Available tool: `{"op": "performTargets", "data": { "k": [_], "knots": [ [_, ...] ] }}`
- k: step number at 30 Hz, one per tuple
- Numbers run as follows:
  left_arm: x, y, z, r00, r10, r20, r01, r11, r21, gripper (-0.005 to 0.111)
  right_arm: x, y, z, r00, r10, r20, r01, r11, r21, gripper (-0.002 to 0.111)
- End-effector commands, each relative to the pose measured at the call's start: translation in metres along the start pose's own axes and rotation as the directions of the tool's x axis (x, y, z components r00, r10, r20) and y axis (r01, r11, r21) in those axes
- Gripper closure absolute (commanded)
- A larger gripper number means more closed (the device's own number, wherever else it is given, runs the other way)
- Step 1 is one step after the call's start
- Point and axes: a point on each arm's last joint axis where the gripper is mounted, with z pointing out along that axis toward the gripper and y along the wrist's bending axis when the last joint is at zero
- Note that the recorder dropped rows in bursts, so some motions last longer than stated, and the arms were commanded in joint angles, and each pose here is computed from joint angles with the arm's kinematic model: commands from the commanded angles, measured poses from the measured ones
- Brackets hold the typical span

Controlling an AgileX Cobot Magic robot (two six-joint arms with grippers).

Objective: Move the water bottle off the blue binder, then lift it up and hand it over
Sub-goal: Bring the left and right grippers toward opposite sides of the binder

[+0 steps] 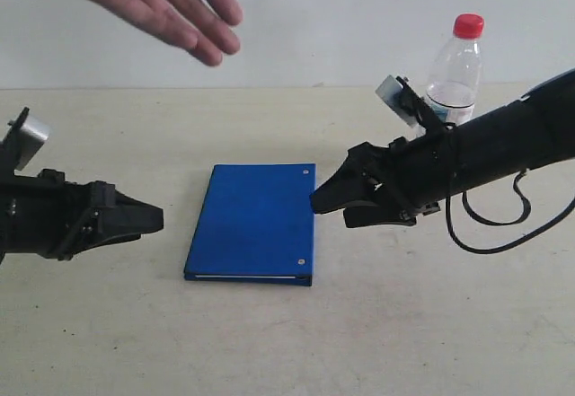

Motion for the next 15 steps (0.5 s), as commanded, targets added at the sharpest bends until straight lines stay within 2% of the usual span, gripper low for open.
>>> {"op": "performTargets", "data": {
  "k": [1, 3, 6, 10, 15],
  "knots": [
    [-0.011, 0.009, 0.014, 0.998, -0.040, 0.038, 0.041, 0.999, -0.022, 0.042, -0.009, -0.023, 0.001, 0.994, -0.014, 0.104, -0.006, 0.982, 0.188, 0.035],
    [-0.014, 0.015, 0.024, 0.996, -0.083, 0.017, 0.083, 0.996, -0.019, 0.042, -0.011, -0.030, 0.002, 0.991, -0.002, 0.131, -0.028, 0.973, 0.228, 0.036],
    [-0.018, 0.022, 0.039, 0.994, -0.105, -0.010, 0.105, 0.994, 0.005, 0.042, -0.009, -0.032, 0.005, 0.993, 0.007, 0.120, -0.033, 0.977, 0.211, 0.039],
    [-0.026, 0.031, 0.056, 0.992, -0.120, -0.032, 0.122, 0.991, 0.049, 0.042, -0.009, -0.033, 0.011, 0.989, 0.063, 0.131, -0.083, 0.985, 0.152, 0.039],
    [-0.038, 0.043, 0.072, 0.992, -0.119, -0.032, 0.121, 0.991, 0.055, 0.042, -0.014, -0.030, 0.017, 0.979, 0.117, 0.168, -0.124, 0.992, 0.028, 0.039]
  ]
}}
